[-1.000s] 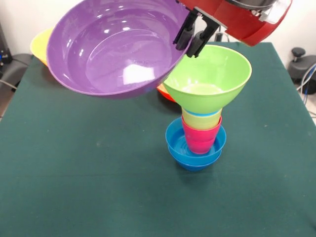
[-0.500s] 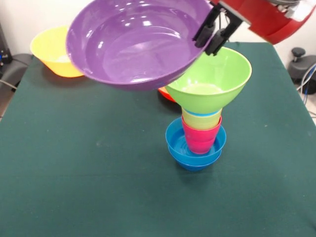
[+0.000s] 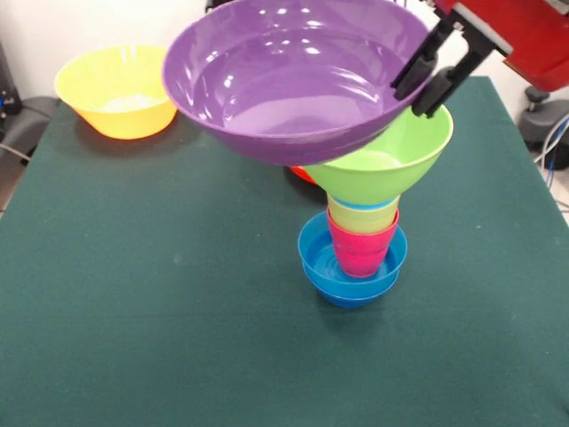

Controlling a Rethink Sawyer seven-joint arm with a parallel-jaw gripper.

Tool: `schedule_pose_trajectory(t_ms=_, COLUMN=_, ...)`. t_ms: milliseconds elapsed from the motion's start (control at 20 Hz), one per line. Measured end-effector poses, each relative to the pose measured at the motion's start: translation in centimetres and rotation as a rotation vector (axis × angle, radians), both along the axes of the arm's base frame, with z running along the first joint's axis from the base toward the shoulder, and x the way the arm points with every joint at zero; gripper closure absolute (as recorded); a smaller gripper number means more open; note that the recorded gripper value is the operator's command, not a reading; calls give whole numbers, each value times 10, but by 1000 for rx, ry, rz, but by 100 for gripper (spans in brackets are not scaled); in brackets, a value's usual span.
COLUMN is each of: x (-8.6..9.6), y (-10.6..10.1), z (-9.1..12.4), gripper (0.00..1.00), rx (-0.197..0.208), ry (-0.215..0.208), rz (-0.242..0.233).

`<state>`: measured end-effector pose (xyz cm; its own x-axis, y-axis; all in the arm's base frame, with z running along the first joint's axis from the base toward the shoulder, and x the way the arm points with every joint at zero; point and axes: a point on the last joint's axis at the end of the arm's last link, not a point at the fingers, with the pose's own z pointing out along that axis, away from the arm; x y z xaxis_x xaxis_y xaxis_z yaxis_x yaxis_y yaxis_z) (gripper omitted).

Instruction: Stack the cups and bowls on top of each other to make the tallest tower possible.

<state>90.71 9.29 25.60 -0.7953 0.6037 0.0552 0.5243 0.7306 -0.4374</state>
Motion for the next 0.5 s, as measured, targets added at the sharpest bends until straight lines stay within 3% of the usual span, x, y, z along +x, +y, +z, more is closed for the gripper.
schedule_pose_trajectory(t_ms=500, x=4, y=20, z=-1, gripper=100, rx=-47, ry=-85, rz=-14)
